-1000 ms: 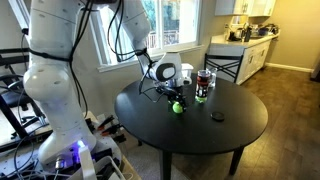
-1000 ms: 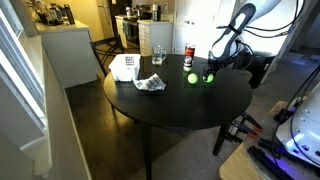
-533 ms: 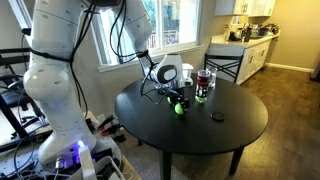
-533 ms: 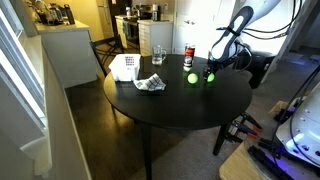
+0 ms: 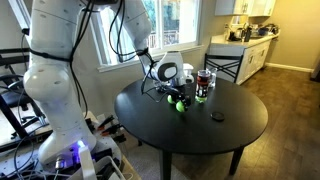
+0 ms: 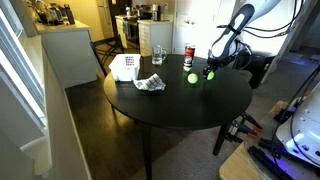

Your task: Lift the tennis ball to the right from the table and put it in the tennis container

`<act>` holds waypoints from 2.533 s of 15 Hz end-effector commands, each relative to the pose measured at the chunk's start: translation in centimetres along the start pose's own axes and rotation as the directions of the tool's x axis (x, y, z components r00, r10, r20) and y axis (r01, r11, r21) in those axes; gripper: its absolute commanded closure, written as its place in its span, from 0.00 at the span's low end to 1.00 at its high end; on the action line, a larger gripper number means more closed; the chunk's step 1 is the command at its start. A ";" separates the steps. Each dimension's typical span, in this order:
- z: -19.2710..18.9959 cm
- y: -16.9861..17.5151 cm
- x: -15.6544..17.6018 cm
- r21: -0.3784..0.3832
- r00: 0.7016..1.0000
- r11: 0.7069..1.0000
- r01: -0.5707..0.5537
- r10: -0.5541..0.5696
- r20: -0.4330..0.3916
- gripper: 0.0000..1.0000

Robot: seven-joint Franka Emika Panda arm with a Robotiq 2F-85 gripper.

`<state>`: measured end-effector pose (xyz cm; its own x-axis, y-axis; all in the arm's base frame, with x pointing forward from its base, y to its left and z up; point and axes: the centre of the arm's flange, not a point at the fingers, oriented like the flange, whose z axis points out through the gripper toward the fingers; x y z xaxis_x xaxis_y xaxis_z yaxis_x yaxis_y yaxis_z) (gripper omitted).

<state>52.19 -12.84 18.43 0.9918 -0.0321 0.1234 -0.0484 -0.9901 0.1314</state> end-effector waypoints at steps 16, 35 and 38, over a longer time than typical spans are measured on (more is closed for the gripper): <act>-15.6 1.5 9.0 -0.066 0.899 0.993 -0.102 0.064 -0.433 0.58; -15.2 -0.9 13.4 -0.138 0.827 0.986 -0.088 -0.005 -0.562 0.58; -14.8 -2.4 14.2 -0.154 0.816 0.986 -0.058 -0.042 -0.577 0.58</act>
<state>63.81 -10.17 34.94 0.7685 0.0736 0.6356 -0.1245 -0.9571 0.2615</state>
